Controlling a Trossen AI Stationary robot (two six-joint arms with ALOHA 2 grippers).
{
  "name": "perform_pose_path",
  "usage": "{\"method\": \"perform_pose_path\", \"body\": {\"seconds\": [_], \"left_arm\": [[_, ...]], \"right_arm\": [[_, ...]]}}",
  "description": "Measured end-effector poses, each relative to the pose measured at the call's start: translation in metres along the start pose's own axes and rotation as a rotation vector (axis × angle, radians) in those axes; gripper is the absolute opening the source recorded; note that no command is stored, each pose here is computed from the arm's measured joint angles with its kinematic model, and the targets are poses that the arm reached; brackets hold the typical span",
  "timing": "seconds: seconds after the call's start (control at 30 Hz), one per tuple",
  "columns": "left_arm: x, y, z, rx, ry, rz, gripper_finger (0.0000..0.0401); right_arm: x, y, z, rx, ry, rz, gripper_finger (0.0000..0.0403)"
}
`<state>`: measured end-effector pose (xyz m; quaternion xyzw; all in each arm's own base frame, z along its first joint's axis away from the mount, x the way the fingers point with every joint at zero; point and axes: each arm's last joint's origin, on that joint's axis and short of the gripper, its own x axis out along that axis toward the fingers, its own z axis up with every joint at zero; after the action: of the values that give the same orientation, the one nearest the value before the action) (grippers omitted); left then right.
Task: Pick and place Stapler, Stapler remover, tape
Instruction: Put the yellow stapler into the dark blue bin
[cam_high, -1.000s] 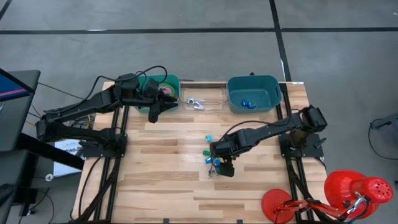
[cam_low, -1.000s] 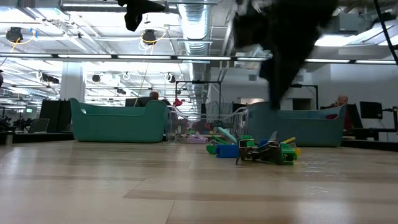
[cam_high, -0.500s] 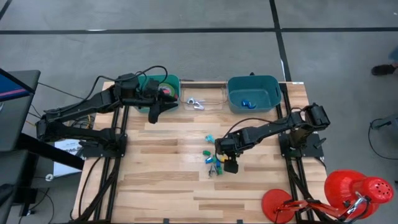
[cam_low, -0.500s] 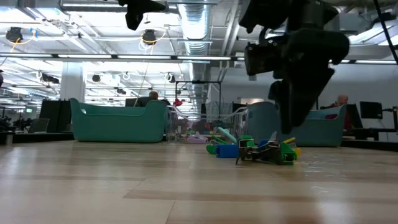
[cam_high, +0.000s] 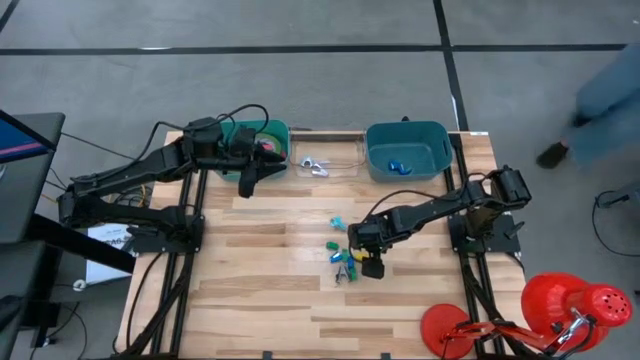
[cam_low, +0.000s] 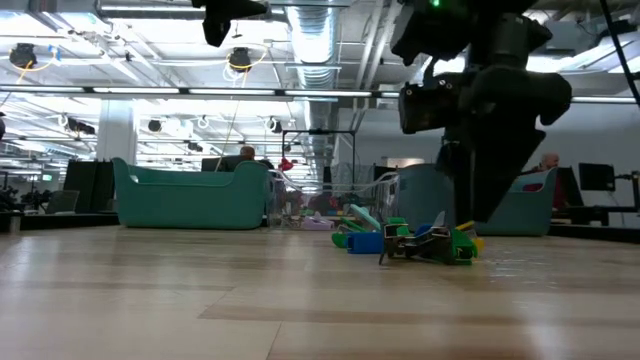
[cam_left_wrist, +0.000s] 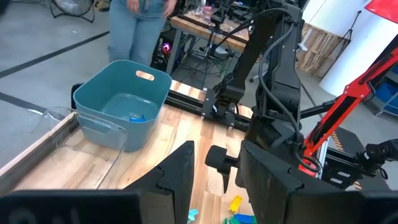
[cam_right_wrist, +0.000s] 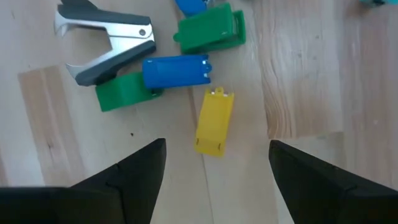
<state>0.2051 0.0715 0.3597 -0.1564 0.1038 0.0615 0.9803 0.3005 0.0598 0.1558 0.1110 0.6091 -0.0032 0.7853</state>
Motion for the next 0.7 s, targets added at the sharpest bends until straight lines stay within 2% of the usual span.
{"method": "perform_pose_path", "body": {"seconds": [0.4,0.7], "left_arm": [[0.0,-0.0001,0.0002,0.002,-0.002,-0.001,0.0121],[0.0,-0.0002,0.0009,0.004,-0.009,-0.002,0.0121]], "right_arm": [[0.0047,0.0016,0.0055,-0.019,-0.046,0.01,0.0253],[0.0051,0.0046,0.0031,-0.03,-0.035,0.004,0.0204]]}}
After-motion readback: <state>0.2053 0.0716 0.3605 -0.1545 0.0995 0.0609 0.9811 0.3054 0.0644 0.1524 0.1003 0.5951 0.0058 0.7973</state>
